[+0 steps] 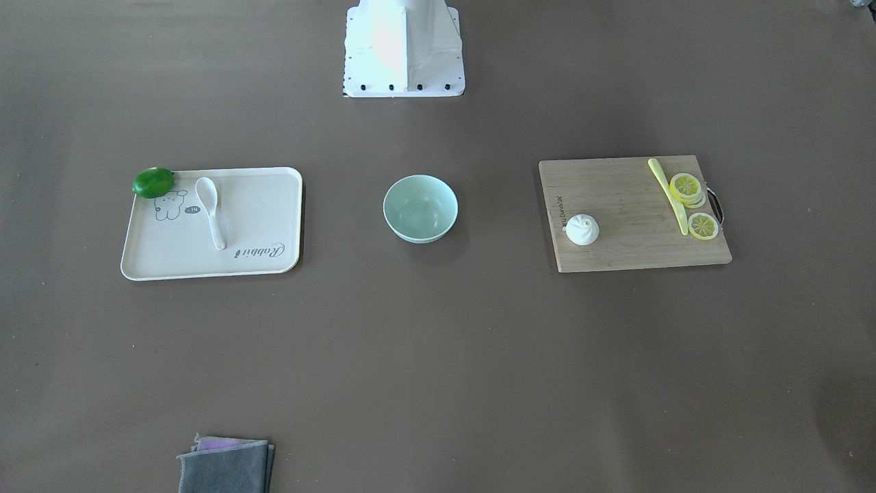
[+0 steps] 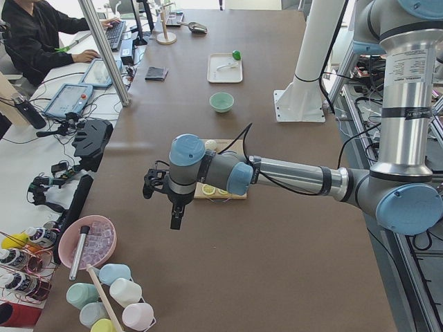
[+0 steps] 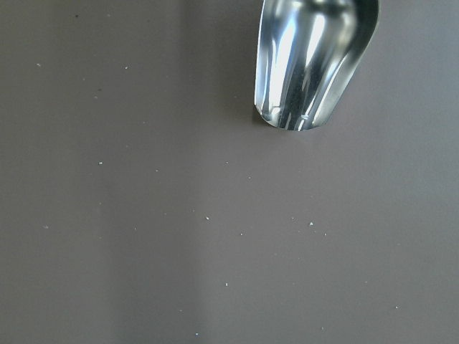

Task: Put spoon and bun in bowl

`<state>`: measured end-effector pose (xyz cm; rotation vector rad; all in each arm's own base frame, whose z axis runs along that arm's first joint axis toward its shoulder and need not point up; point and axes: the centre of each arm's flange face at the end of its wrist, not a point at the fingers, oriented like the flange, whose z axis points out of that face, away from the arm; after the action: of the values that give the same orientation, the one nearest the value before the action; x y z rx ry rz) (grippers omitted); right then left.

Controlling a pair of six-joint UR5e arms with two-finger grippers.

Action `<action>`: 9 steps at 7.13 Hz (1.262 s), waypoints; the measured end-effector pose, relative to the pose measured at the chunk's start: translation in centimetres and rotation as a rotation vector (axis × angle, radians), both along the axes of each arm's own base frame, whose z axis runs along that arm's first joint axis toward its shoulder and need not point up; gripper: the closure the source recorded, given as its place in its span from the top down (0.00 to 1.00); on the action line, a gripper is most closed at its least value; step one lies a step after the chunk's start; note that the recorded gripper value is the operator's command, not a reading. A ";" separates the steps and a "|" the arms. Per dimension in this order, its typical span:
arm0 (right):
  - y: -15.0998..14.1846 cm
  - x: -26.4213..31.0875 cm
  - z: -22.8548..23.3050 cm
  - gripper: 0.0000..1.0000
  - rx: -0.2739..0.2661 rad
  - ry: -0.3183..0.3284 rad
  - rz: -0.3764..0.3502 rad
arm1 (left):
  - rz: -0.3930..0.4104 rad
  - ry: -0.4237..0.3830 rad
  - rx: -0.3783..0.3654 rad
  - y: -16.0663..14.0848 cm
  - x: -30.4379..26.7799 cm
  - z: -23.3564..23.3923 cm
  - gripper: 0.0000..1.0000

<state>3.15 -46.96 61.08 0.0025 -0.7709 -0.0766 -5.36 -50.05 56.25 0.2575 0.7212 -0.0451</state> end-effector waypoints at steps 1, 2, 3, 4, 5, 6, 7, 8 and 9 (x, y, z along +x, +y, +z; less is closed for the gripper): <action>-0.5 -0.1 -2.4 1.00 0.049 -0.007 0.000 | 0.043 0.003 0.089 -0.5 2.3 -2.1 0.98; -1.2 -0.7 -5.6 1.00 0.097 -0.016 0.004 | 0.103 0.013 0.203 -0.8 5.4 -4.0 0.98; -1.7 -2.3 -8.4 1.00 0.111 -0.032 0.013 | 0.156 0.035 0.300 -1.1 8.7 -5.7 0.98; -2.4 -4.8 -10.7 1.00 0.110 -0.052 0.007 | 0.195 0.062 0.351 -1.7 11.9 -7.4 0.98; -3.2 -7.7 -12.4 1.00 0.120 -0.068 -0.026 | 0.214 0.088 0.357 -2.7 15.3 -9.0 0.98; -3.6 -10.2 -13.6 1.00 0.141 -0.082 -0.061 | 0.192 0.118 0.314 -3.6 18.6 -10.4 0.98; -3.5 -12.8 -14.5 1.00 0.167 -0.100 -0.090 | 0.155 0.157 0.266 -3.6 21.4 -12.0 0.98; -3.2 -16.1 -15.3 1.00 0.183 -0.120 -0.103 | 0.141 0.193 0.248 -3.0 23.3 -13.5 0.98; -2.5 -19.6 -15.8 1.00 0.189 -0.139 -0.100 | 0.148 0.218 0.254 -2.2 24.6 -14.5 0.98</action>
<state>-16.48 -49.48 45.24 0.1503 -0.9005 -0.2458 19.28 -52.30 41.75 0.4456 0.9621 0.1624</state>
